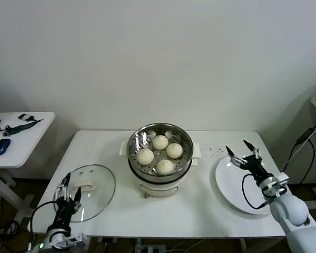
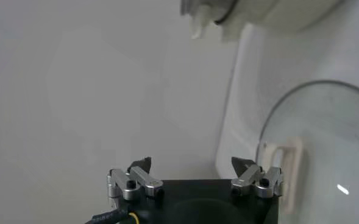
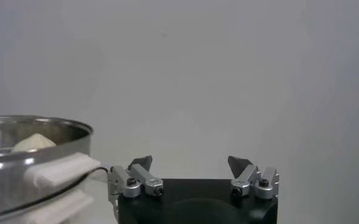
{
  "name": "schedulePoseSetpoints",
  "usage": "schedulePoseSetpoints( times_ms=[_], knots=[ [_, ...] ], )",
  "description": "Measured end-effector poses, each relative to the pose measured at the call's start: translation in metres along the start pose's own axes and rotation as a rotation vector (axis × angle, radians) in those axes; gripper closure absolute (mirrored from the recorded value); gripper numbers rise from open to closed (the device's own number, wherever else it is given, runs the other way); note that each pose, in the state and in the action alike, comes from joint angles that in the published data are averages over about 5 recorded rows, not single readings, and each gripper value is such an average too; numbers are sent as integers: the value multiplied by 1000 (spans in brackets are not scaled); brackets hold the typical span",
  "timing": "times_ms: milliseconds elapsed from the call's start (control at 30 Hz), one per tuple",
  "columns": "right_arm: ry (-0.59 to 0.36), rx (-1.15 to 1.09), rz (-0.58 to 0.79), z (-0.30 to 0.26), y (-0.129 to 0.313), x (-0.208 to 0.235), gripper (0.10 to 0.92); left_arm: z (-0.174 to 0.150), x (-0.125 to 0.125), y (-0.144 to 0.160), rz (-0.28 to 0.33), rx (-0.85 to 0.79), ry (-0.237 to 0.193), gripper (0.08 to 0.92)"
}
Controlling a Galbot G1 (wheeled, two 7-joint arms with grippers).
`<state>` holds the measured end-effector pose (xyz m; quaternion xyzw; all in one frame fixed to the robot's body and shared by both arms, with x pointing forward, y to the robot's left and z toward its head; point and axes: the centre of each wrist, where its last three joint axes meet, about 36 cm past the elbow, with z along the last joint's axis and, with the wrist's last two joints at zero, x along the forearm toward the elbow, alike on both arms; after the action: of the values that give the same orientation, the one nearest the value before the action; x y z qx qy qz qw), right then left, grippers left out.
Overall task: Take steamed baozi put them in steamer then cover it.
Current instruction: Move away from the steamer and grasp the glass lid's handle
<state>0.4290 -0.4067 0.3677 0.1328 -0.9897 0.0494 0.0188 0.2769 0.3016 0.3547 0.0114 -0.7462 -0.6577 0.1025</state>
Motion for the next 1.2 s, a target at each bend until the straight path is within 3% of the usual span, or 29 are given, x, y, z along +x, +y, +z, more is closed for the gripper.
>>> schedulePoseSetpoints(
  times_ms=[533,1200],
  knots=[
    [52,12,59,26,7,19,200,-7,-36,-56,15,-157,37,177],
    [71,41,62,35,14,25,200,10,-94,-82,-6,-232,101,177]
  ],
)
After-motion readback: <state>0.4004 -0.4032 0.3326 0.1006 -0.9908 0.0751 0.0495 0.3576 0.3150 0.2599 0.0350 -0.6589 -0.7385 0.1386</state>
